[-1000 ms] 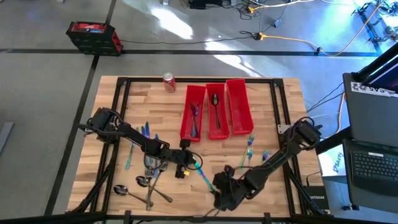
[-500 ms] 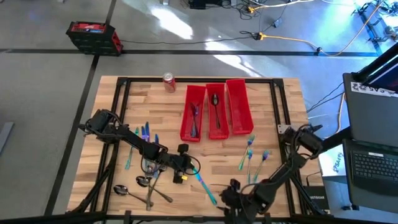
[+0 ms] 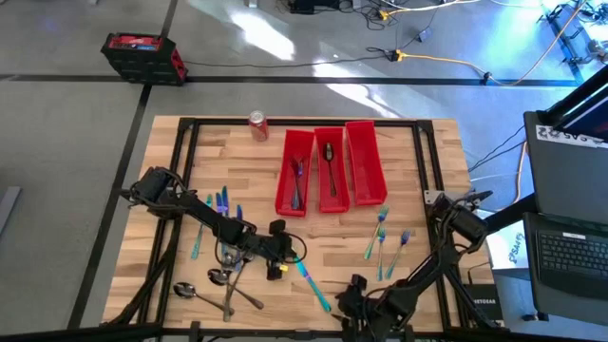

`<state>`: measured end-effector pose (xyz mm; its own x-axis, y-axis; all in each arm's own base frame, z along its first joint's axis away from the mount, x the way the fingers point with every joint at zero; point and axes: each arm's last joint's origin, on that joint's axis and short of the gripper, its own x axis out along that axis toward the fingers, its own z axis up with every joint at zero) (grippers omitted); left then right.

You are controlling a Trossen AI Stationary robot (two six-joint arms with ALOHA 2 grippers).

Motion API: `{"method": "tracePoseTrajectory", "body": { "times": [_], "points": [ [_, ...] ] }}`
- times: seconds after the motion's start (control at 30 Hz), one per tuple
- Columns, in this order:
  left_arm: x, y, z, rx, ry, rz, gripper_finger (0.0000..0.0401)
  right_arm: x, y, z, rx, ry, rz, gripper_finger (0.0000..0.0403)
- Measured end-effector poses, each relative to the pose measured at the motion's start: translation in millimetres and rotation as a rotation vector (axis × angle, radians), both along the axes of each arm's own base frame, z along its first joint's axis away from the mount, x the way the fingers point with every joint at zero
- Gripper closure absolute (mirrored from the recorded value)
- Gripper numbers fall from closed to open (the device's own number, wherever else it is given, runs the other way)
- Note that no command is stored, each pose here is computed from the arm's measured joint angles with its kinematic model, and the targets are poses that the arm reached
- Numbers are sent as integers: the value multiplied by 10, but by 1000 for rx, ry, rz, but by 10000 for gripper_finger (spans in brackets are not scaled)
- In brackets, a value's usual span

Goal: Sort silverware
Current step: Put the purple table knife into the right red bin

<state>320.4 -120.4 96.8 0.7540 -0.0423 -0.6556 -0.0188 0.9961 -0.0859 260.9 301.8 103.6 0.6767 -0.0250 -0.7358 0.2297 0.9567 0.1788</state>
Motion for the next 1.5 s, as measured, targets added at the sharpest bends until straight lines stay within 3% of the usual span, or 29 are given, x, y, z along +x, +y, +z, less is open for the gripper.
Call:
{"method": "tracePoseTrajectory", "body": {
  "times": [0.33, 0.53, 1.2, 1.5],
  "points": [
    [2, 8, -1, 34, -2, -22, 401, 241, 119, 44, -59, -44, 65, 168],
    [2, 15, -2, 40, -3, -10, 401, 417, 80, -22, -140, 15, 49, 168],
    [2, 14, -2, 46, -4, -20, 401, 295, -44, -39, -221, 103, -109, 168],
    [3, 14, -2, 46, -5, -20, 401, 112, -51, -119, -160, 97, -262, 168]
  ]
}}
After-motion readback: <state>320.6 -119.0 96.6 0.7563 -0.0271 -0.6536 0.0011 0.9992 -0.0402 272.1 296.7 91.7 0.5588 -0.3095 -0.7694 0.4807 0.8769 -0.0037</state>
